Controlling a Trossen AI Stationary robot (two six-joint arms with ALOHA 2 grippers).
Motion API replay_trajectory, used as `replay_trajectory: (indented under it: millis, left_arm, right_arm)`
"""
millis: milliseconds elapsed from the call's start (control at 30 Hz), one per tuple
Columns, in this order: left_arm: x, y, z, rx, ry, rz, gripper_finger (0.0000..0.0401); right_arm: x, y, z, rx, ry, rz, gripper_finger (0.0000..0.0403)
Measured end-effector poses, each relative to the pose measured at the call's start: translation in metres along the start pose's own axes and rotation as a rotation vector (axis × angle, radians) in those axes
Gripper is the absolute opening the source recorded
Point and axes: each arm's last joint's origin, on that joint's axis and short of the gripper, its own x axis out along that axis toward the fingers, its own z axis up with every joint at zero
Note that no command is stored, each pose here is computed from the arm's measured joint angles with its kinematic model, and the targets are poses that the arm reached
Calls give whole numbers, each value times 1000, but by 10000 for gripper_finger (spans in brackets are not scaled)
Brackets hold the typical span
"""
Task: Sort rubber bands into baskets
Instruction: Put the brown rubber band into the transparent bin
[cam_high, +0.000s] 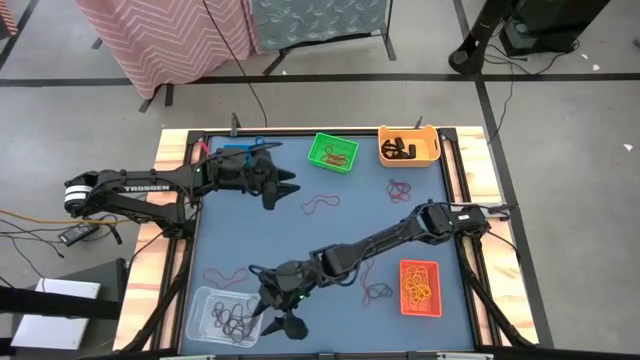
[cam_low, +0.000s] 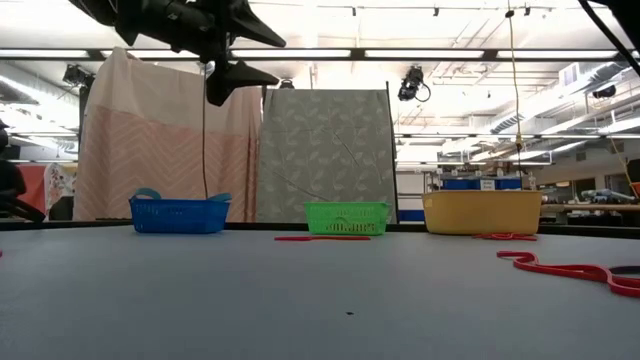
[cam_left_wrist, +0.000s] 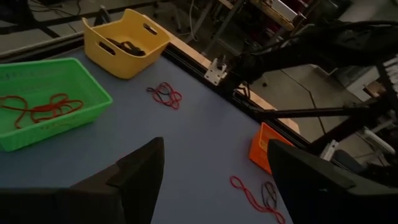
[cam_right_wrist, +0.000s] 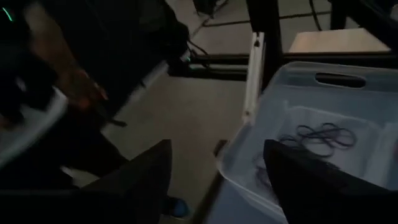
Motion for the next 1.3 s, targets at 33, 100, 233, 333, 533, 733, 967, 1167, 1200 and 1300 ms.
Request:
replay_trajectory:
  millis: [33, 100, 233, 333, 533, 733, 967, 1167, 1200, 1300]
  left_arm:
    - [0, 0, 0, 0, -6, 9, 286]
    - [0, 0, 0, 0, -9, 14, 286]
    - [0, 0, 0, -2, -8, 14, 286]
    - [0, 0, 0, -2, -8, 15, 286]
    - [0, 1, 0, 9, -5, 16, 286]
    - [0, 1, -1, 9, 3, 21, 286]
    - [0, 3, -4, 29, 36, 34, 286]
    - [0, 3, -5, 28, 47, 35, 286]
    - [0, 3, -4, 26, 43, 32, 286]
    - [0, 3, -4, 24, 42, 31, 286]
  right_arm:
    - [0, -1, -1, -31, 11, -15, 263]
    - [0, -3, -3, -71, 27, -41, 260]
    - [-7, -6, 2, -70, 38, -61, 259]
    - [-27, 0, 12, -83, 103, -102, 258]
    - [-87, 20, 24, -122, 374, -314, 252]
    - [-138, 52, 4, 46, 746, -417, 247]
    - [-163, 107, -73, 178, 981, -475, 244]
    - [-157, 114, -116, 230, 834, -511, 237]
    - [-154, 110, -123, 237, 851, -522, 235]
    - [-144, 96, -146, 241, 941, -575, 227]
